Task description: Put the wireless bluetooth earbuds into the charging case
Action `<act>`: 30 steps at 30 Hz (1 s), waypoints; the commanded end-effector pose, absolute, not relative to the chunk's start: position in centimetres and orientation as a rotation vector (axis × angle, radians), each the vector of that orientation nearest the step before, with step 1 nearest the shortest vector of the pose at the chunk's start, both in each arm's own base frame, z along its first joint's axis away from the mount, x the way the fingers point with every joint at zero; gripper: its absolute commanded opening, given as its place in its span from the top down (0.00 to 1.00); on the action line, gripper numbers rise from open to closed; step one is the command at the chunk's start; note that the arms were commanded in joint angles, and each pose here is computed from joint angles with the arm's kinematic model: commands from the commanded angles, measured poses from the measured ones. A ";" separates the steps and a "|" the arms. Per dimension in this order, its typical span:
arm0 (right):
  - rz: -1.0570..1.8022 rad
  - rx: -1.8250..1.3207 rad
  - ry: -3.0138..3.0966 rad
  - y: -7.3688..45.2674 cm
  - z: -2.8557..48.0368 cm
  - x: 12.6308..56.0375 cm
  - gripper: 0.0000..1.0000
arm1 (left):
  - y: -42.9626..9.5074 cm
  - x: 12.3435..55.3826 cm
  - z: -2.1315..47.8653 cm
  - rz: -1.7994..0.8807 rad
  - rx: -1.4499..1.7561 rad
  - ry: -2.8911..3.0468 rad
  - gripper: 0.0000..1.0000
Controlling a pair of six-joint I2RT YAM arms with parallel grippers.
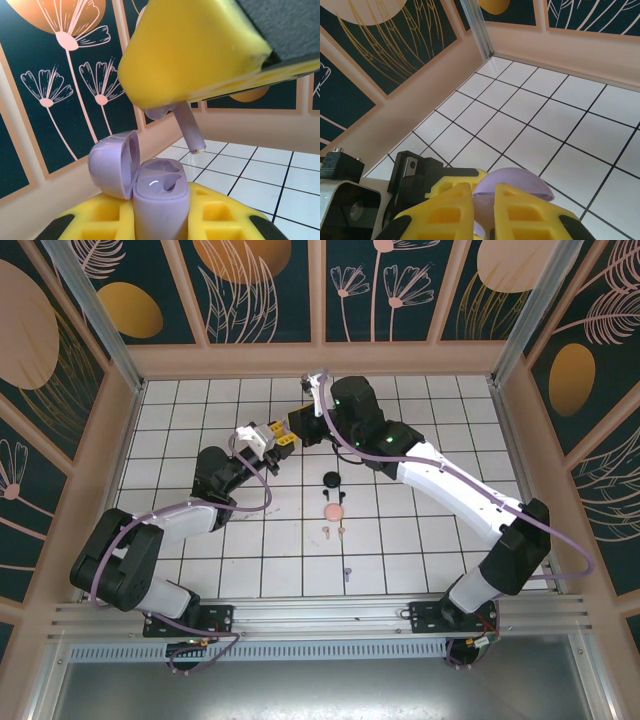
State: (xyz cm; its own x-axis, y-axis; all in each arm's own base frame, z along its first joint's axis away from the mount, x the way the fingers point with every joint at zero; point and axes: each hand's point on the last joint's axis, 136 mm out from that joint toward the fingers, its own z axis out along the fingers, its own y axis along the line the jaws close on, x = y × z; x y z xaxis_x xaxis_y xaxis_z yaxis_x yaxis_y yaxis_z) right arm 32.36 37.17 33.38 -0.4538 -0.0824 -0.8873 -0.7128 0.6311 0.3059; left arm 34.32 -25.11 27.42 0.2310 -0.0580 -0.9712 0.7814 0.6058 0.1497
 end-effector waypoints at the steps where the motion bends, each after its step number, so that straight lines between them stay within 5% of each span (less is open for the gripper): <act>1: 0.848 -0.612 1.849 36.8 35.3 32.3 0.87 | -25.5 33.6 29.6 -0.676 0.740 1.140 1.00; 30: 0.812 -0.648 1.906 37.3 32.0 32.4 0.90 | -25.8 32.5 31.1 -0.705 0.753 1.113 1.00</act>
